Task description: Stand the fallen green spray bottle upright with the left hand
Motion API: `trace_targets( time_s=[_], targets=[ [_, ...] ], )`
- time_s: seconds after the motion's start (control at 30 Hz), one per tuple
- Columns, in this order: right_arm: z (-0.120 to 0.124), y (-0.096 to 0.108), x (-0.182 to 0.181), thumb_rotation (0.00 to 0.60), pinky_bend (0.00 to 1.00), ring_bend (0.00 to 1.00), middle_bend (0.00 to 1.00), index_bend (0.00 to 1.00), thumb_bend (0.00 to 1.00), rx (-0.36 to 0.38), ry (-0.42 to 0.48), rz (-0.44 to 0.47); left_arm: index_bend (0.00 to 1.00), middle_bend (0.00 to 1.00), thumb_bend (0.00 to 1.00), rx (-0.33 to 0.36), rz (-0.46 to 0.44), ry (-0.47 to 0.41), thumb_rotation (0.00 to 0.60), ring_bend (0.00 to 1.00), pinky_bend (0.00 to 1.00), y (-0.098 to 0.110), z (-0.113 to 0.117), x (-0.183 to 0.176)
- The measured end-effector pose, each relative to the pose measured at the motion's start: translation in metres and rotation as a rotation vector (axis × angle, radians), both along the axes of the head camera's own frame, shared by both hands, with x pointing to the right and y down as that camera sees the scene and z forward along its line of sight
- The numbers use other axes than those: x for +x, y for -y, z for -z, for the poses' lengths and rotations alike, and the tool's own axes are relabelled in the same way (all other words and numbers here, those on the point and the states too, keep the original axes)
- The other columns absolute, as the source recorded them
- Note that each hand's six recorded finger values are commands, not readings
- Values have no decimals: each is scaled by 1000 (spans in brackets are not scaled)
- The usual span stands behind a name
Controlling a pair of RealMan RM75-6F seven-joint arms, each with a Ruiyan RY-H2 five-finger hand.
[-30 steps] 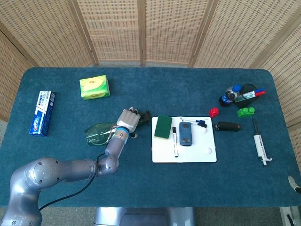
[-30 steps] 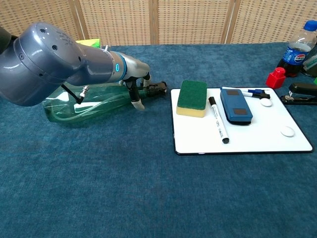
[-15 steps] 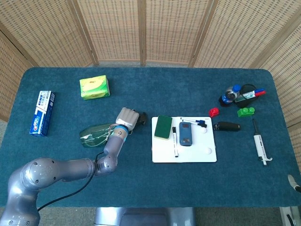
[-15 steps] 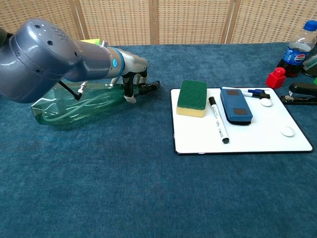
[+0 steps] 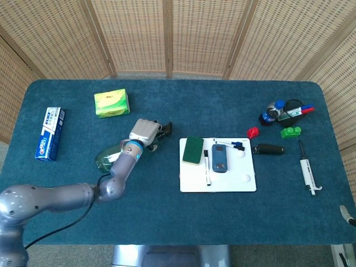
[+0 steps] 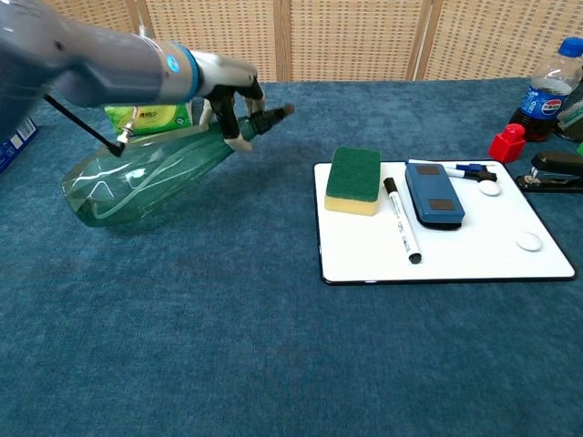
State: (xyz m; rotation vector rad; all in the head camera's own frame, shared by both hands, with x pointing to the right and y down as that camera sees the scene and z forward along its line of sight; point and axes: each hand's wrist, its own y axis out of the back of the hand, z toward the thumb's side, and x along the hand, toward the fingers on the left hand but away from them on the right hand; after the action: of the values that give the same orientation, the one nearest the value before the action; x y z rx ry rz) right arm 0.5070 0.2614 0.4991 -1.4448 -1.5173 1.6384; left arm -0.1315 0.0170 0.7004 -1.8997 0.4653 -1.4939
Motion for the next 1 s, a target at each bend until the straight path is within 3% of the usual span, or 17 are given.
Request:
trace_targets(
  time_s=[0.3,0.53,0.83,1.0],
  targets=[
    [-5,6,-9,600,61,20,297,241,308,7,20,18,460,470,456,59,165,-304,600,541,732,12,45,-38],
    [-6,10,-15,600,61,20,297,240,306,8,29,31,460,462,456,115,288,-569,600,511,671,8,76,-77],
    [-8,17,-24,600,61,20,297,238,307,9,44,51,461,444,457,230,361,-836,600,474,681,-4,100,-123],
    [-9,19,-28,600,61,20,297,239,307,5,48,60,456,437,457,287,416,-944,600,469,677,-8,101,-147]
  ],
)
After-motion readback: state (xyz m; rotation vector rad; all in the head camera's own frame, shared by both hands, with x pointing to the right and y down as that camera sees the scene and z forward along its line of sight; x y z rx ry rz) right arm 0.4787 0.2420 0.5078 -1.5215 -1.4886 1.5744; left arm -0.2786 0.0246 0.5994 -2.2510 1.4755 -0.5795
